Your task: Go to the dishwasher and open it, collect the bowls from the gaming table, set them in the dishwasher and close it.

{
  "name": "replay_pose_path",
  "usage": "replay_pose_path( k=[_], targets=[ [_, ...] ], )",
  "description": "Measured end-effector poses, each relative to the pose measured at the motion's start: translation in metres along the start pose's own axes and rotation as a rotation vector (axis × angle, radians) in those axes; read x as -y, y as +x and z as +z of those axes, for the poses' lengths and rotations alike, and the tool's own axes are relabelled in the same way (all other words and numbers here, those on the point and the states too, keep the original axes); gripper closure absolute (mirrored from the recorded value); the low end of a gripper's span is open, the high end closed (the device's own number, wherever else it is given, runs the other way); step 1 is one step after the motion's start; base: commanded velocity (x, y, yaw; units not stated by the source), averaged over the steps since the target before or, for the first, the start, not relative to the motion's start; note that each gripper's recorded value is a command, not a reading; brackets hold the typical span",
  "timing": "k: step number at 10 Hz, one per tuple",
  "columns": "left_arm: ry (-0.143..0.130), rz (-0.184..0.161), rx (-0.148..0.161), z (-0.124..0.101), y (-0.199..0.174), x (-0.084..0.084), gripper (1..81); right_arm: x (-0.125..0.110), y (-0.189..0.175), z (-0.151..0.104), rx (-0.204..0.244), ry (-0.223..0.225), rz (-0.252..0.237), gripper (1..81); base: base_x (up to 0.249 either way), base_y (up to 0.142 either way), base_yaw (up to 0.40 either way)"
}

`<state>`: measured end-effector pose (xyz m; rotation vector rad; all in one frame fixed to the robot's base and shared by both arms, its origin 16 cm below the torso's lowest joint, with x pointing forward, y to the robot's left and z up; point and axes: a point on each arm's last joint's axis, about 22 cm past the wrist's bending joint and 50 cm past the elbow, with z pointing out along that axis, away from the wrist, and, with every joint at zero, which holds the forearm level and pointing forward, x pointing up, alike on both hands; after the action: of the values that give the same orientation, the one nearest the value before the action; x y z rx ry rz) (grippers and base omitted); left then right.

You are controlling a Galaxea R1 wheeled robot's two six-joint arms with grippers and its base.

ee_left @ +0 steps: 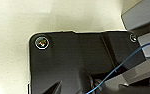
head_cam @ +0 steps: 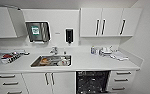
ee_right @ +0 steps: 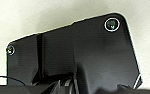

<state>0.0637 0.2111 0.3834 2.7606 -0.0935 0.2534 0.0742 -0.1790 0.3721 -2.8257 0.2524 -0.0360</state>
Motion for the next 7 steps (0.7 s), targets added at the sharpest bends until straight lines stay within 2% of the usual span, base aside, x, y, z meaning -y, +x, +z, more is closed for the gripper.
replay_pose_path(
  k=[2, 6, 7],
  targets=[
    [-0.001, -0.004, 0.01, -0.008, -0.011, -0.004, 1.0, 0.0, -0.011, -0.007, 0.008, -0.002, 0.0, 1.0, 0.0, 0.0, 0.0],
    [-0.004, -0.02, 0.05, -0.026, -0.045, -0.013, 1.0, -0.002, -0.047, -0.021, 0.048, -0.009, 0.012, 1.0, 0.0, 0.0, 0.0],
    [-0.003, -0.02, 0.049, -0.029, -0.048, -0.015, 1.0, -0.002, -0.05, -0.024, 0.047, -0.009, 0.011, 1.0, 0.0, 0.0, 0.0]
  ],
)
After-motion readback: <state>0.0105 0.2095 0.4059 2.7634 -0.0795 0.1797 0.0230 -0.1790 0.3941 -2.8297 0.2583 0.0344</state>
